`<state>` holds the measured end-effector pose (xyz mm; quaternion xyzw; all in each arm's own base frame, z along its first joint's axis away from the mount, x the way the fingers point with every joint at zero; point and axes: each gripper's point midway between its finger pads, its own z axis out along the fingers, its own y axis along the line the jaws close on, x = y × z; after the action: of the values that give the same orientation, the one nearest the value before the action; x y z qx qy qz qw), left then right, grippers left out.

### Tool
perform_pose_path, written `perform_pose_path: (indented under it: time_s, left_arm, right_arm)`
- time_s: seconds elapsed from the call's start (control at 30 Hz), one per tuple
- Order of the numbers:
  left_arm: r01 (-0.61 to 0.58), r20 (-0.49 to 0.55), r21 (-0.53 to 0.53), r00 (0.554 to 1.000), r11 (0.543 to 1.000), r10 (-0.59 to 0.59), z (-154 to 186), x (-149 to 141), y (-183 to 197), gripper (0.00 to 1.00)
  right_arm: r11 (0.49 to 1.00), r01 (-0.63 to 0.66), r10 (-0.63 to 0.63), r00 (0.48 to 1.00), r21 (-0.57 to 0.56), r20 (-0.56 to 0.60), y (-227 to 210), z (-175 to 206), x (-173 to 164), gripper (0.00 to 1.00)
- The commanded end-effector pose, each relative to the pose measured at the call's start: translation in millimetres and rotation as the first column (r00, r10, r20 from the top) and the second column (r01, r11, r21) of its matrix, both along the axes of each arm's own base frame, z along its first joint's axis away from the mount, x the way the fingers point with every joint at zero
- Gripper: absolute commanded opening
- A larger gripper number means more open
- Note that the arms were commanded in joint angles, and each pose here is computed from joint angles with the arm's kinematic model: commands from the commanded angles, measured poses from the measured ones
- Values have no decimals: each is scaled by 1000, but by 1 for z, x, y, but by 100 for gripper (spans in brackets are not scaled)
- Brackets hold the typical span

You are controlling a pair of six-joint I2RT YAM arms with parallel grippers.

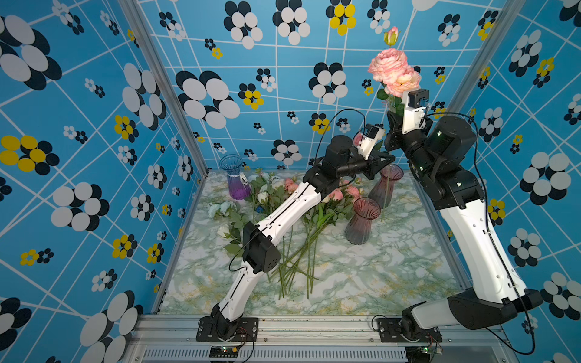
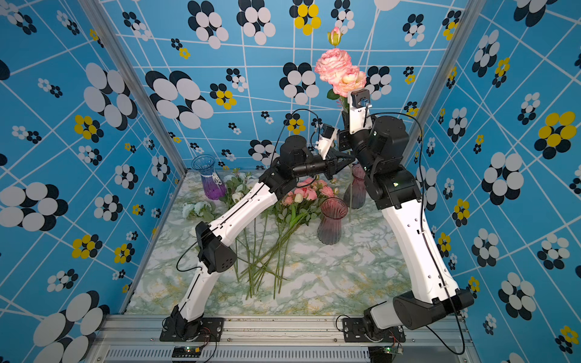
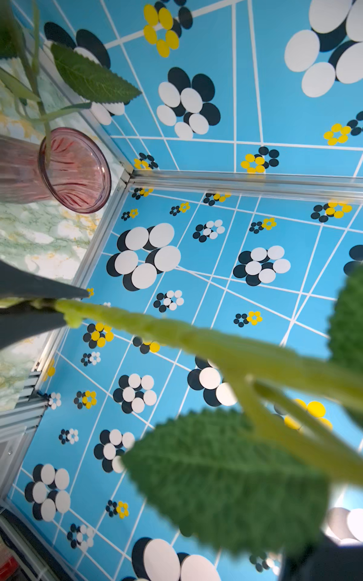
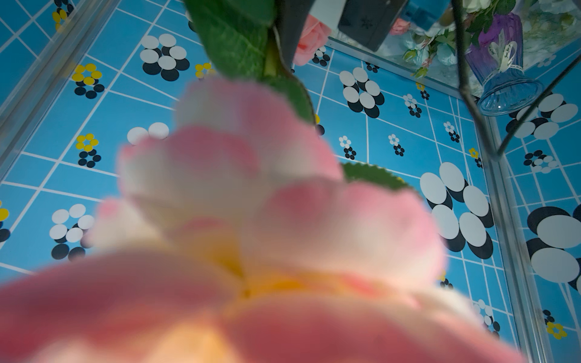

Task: Place the pink flowers into the vase
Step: Place the flower in the vase.

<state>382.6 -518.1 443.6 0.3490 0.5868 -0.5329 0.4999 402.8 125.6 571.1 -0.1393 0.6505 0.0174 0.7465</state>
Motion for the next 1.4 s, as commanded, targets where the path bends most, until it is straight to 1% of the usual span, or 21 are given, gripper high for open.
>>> perform_pose_path:
  time_s: [0.0,0.17,0.23,0.3,0.33,0.47,0.5,0.6,0.73,0.8,0.83,0.87,1.1,1.17,1.23,1.27,1.37]
  left_arm:
    - [-37,55,-44,998,998,39,21,6,9,0]
    - [-58,79,-45,995,997,62,22,9,9,0]
    - [-67,86,-44,994,997,71,21,12,10,0]
    - [-77,91,-50,993,996,81,22,14,11,0]
    - [-83,95,-53,992,995,88,23,15,11,0]
    - [-121,118,-63,985,991,128,24,23,12,0]
    - [-129,121,-66,983,989,137,24,24,13,0]
    - [-156,148,-78,975,985,167,28,28,14,0]
    - [-203,189,-100,957,974,219,34,36,18,0]
    - [-219,207,-127,948,967,242,41,37,20,0]
    - [-227,214,-144,943,963,255,43,39,21,0]
    - [-237,223,-167,937,957,271,47,41,22,0]
    - [-276,251,-281,904,919,347,59,53,27,0]
    - [-294,248,-315,892,903,377,60,59,29,0]
    - [-304,254,-337,882,891,397,59,62,29,0]
    - [-317,254,-351,874,881,415,59,65,30,0]
    - [-328,260,-366,863,871,434,59,71,32,0]
  right_arm:
    - [1000,-22,22,1000,9,9,2,4,-10,0]
    - [1000,-15,15,1000,3,20,0,4,-13,1]
    - [1000,-8,8,1000,-1,27,-2,6,-16,10]
    - [1000,-6,6,1000,-6,31,-3,7,-18,16]
    - [1000,-3,3,999,-7,33,-4,8,-20,21]
    - [1000,23,-23,999,-9,38,-11,10,-27,46]
    - [1000,30,-29,999,-8,38,-13,10,-29,50]
    - [999,51,-51,998,-3,43,-20,8,-35,68]
    - [998,58,-58,997,1,50,-25,5,-46,84]
    - [998,55,-55,997,3,50,-26,4,-51,91]
    - [999,51,-51,997,5,50,-27,4,-53,97]
    - [999,45,-46,998,10,49,-27,2,-56,99]
    - [1000,-7,6,1000,19,6,-22,-18,-67,99]
    - [999,-32,32,999,25,-4,-18,-26,-69,99]
    - [999,-50,50,998,16,-29,-14,-41,-66,99]
    - [998,-55,55,998,15,-35,-13,-44,-66,99]
    - [998,-60,60,997,11,-38,-12,-49,-66,99]
